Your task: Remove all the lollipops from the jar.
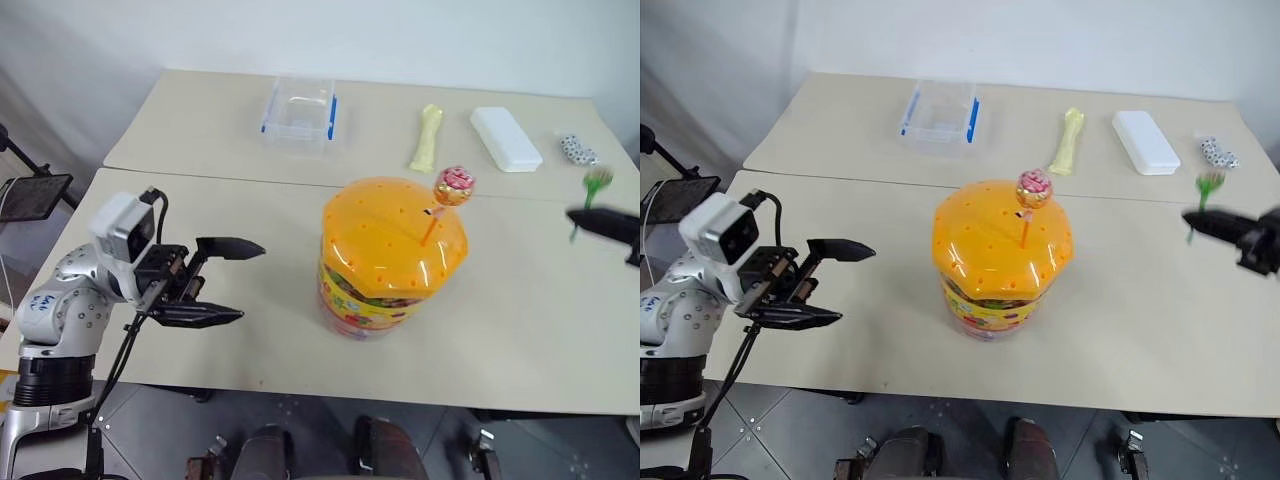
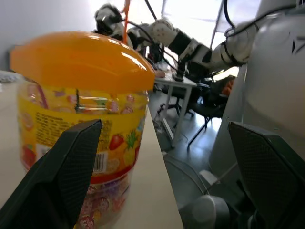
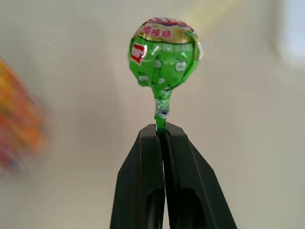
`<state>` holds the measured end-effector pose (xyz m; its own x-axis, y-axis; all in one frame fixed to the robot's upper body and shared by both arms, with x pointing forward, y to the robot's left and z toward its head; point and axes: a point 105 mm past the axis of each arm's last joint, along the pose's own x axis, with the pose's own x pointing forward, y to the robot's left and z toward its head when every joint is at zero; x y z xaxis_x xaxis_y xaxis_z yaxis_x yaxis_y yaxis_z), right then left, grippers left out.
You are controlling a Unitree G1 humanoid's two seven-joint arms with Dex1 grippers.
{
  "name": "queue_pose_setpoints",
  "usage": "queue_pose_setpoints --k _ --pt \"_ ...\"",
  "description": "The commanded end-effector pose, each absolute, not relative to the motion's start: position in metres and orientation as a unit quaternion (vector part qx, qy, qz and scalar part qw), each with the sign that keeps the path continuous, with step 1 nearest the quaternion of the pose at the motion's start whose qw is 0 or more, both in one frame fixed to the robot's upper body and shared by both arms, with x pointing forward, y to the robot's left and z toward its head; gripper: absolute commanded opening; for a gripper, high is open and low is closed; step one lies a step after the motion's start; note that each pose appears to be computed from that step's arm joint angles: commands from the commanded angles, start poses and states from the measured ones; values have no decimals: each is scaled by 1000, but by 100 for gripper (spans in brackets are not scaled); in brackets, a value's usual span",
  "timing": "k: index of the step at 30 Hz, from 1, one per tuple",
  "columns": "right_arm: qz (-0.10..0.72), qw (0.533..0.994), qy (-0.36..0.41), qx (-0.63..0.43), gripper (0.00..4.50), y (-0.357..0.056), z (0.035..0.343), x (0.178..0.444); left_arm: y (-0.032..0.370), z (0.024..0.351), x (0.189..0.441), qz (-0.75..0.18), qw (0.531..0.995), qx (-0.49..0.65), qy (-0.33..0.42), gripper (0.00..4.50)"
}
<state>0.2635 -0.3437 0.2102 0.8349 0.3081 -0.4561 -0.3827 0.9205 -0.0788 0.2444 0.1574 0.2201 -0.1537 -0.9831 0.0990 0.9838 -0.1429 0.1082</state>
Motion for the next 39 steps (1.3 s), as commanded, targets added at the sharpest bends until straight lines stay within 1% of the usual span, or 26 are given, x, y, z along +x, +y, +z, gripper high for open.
queue_pose_setpoints --k 1,2,4,8,11,15,18,19,20,22,23,25,26,28,30,33,35,37,39 --pt "107 916 348 -170 3 -380 153 242 156 206 243 -764 640 34 -76 450" --pt "111 912 358 -168 3 -381 141 239 156 202 242 -767 636 42 -70 450" --pt "113 906 371 -170 3 -384 127 233 155 201 238 -771 630 50 -73 450" --pt "123 902 387 -148 3 -387 116 225 153 205 234 -771 630 45 -84 450" --pt "129 899 394 -141 72 -387 112 220 153 206 232 -771 630 44 -83 450" --pt "151 911 353 -150 201 -383 124 222 152 214 232 -768 632 30 -97 450" --pt "170 920 318 -156 310 -377 135 225 152 217 233 -766 633 25 -103 450" --pt "211 930 260 -156 337 -363 150 229 152 218 233 -764 636 21 -104 450" --pt "263 938 173 -145 371 -344 173 232 152 220 233 -761 639 16 -110 450" --pt "328 933 59 -136 433 -314 210 229 155 223 235 -752 648 6 -116 450" --pt "346 928 34 -132 433 -303 221 227 156 225 235 -748 653 1 -117 450" --pt "410 902 -28 -133 433 -266 245 222 161 228 240 -734 668 -10 -120 450" --pt "430 892 -48 -133 433 -251 253 221 163 231 243 -725 677 -22 -125 450" --pt "460 877 -75 -117 433 -228 265 218 168 239 246 -709 690 -57 -138 450" --pt "518 843 -99 -102 433 -194 278 206 173 243 246 -691 701 -104 -141 450" --pt "573 808 -96 -101 433 -164 279 195 177 253 249 -666 714 -144 -160 450" --pt "598 790 -92 -99 433 -150 276 192 179 256 254 -649 722 -161 -176 450" --pt "611 779 -93 -106 433 -141 274 195 178 248 253 -650 725 -152 -169 450" --pt "611 778 -99 -107 433 -133 274 203 177 244 251 -653 724 -150 -166 450"
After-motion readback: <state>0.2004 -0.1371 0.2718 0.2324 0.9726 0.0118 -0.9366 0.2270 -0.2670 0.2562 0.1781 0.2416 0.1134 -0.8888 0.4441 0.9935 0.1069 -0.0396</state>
